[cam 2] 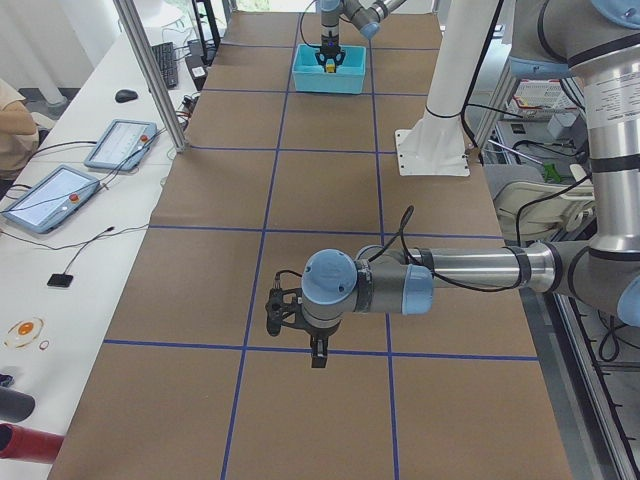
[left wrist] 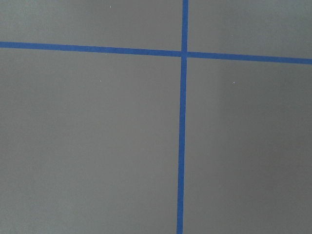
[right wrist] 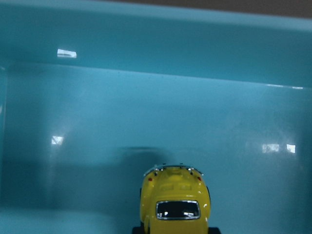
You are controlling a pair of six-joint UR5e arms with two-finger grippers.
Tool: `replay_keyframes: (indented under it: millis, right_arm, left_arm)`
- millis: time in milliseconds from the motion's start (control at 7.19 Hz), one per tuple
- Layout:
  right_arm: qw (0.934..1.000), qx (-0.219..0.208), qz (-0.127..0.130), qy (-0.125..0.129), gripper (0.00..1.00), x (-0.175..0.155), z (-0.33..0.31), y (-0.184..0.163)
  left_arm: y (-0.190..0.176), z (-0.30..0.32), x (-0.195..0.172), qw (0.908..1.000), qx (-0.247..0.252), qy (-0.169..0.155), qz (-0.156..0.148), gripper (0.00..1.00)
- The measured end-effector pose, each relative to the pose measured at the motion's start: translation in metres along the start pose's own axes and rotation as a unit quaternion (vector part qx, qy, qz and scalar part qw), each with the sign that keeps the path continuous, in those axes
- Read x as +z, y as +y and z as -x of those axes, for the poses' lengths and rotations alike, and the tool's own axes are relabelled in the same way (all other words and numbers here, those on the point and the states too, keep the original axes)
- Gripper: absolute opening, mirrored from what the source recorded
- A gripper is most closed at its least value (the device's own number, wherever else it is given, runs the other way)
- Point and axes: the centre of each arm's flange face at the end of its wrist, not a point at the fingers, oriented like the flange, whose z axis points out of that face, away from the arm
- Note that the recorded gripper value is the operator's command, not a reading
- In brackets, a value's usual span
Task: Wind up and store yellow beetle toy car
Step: 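Open the right gripper to release the car and raise it away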
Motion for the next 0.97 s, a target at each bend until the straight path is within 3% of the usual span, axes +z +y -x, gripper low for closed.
replay_keyframes:
  millis: [696, 835, 974]
  right_arm:
    - [0.9997, 0.009, -0.021, 0.004, 1.0, -0.017, 0.009, -0.003]
    - [0.998, 0.046, -0.042, 0.012, 1.0, -0.043, 0.005, -0.001]
    - [0.9909, 0.114, -0.065, 0.029, 1.0, -0.08, -0.001, 0.012]
  left_arm:
    - [0.001, 0.002, 0.001, 1.0, 0.005, -0.001, -0.004, 1.0]
    - [0.003, 0.003, 0.003, 1.0, 0.003, -0.002, -0.003, 1.0]
    - [0.004, 0.005, 0.004, 1.0, 0.001, -0.002, -0.001, 1.0]
